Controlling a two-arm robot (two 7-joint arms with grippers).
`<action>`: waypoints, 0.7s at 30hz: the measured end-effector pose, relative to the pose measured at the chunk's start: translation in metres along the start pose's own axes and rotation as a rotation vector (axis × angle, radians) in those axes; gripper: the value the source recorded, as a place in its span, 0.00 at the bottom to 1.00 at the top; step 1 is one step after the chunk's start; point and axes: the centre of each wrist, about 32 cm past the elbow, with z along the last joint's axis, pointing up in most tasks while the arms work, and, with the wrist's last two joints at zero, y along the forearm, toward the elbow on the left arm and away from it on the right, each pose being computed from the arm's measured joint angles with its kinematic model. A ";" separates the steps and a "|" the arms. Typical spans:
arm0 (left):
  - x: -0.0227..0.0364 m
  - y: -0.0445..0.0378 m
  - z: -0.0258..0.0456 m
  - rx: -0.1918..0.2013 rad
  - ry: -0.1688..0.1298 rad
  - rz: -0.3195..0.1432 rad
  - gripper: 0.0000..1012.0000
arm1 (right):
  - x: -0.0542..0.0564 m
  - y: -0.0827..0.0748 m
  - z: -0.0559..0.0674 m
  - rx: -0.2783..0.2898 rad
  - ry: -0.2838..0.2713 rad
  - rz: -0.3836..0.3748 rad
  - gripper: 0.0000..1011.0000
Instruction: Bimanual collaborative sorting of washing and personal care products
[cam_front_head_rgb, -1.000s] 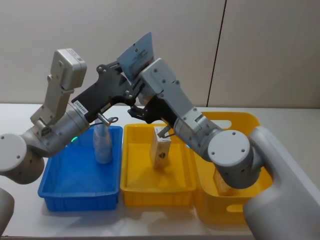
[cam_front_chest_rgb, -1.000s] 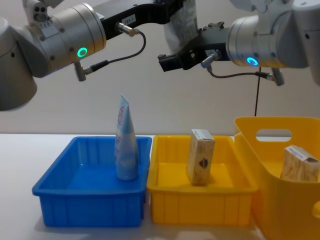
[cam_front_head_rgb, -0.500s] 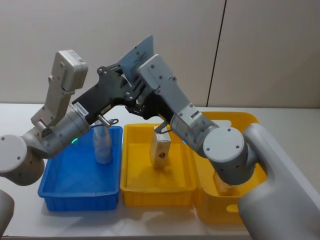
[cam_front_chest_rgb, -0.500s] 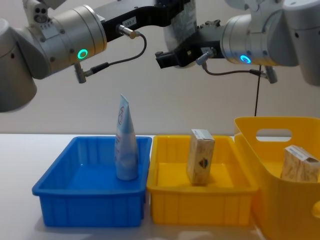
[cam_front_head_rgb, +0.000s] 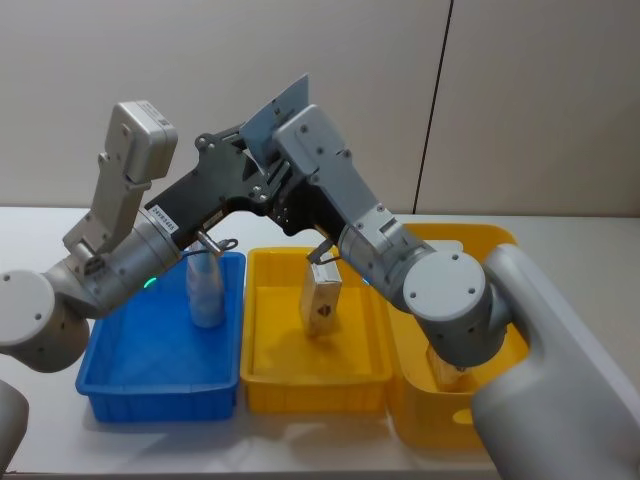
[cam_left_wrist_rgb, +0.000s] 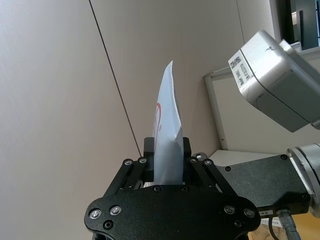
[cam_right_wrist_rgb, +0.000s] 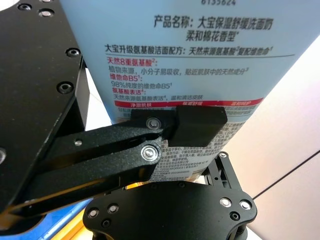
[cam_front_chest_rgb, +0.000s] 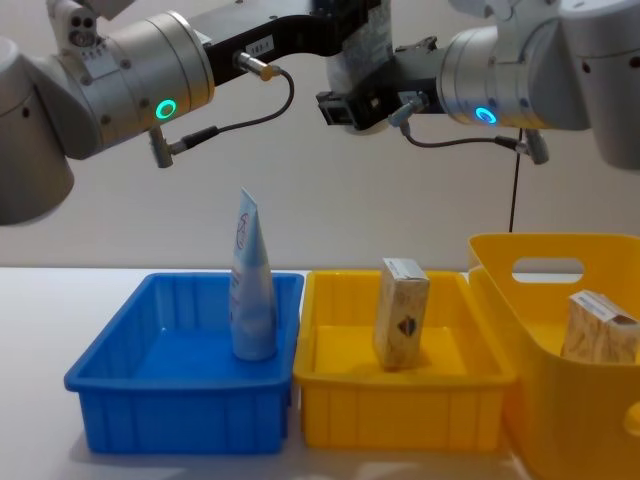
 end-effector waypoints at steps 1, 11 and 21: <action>0.0000 0.0000 0.0000 0.000 0.000 0.000 0.26 | 0.000 0.000 0.000 0.000 0.000 0.000 0.64; -0.0003 0.0002 -0.0002 0.002 0.000 0.000 0.26 | 0.000 0.001 0.000 0.002 0.001 -0.002 0.62; -0.0003 0.0003 -0.0002 0.003 0.000 0.000 0.26 | 0.000 0.001 0.001 0.003 0.002 -0.003 0.62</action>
